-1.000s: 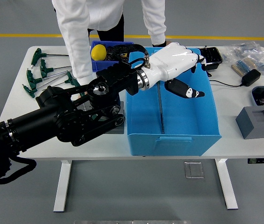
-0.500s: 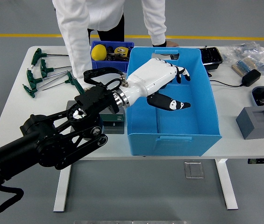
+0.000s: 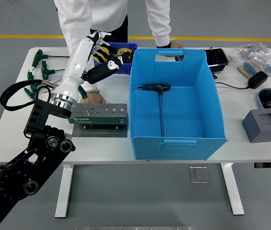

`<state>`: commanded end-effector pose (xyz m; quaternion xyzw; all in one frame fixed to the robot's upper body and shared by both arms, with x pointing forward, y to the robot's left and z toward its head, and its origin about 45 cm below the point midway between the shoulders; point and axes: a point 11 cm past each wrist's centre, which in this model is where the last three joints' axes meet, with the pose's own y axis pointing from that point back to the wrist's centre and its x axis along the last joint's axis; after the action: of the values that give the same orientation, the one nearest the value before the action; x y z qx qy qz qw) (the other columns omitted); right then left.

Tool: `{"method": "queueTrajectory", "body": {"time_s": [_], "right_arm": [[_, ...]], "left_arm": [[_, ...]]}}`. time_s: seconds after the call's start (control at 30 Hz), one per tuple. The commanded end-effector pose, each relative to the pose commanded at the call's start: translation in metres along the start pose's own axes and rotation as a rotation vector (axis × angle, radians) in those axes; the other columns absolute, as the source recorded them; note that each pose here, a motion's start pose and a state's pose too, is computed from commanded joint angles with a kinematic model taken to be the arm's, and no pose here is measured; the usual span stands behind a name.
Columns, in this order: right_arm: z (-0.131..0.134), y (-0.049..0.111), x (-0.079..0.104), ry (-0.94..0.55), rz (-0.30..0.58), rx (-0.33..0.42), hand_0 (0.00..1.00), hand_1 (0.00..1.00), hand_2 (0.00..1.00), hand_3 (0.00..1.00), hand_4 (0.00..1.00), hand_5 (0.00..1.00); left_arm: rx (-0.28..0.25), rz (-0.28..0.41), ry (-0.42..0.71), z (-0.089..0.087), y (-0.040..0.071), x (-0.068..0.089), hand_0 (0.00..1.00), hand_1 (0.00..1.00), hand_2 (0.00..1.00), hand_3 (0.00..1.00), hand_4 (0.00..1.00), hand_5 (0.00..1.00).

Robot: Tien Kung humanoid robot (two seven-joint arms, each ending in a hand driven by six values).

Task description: Lift tool from toolbox,place it in box,lift tool from toolbox,place it in box

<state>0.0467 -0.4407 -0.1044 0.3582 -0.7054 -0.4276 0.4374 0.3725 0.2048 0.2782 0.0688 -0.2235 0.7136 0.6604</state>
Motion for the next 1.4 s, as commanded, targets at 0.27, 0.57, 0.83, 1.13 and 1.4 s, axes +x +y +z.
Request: {"method": "queueTrajectory", "body": {"time_s": [0.27,0.57,0.83,1.13,1.4], "right_arm": [[0.001,0.000,-0.001,0.000,-0.002,-0.003,0.635,0.618,0.746,0.787,0.998,0.970],[-0.001,0.000,-0.002,-0.006,-0.003,0.000,0.635,0.617,0.745,0.787,0.998,0.968],[-0.002,0.000,-0.003,-0.004,-0.004,0.000,0.636,0.617,0.745,0.787,0.998,0.967],[-0.004,0.000,-0.003,0.002,-0.005,0.001,0.636,0.617,0.745,0.785,0.998,0.967],[-0.005,0.000,-0.003,0.004,-0.005,0.002,0.636,0.617,0.745,0.785,0.998,0.968]], "left_arm": [[0.329,0.205,0.320,-0.060,0.025,0.040,0.228,0.330,0.468,0.678,0.841,0.705],[0.639,0.166,0.637,-0.111,0.054,0.022,0.229,0.328,0.499,0.709,0.807,0.775],[0.781,0.091,0.811,-0.127,0.065,-0.009,0.229,0.340,0.523,0.767,0.793,0.880],[0.787,0.091,0.792,-0.131,0.061,-0.010,0.233,0.349,0.538,0.806,0.794,0.933],[0.818,0.054,0.790,-0.136,0.065,-0.019,0.234,0.351,0.545,0.808,0.798,0.950]]}}
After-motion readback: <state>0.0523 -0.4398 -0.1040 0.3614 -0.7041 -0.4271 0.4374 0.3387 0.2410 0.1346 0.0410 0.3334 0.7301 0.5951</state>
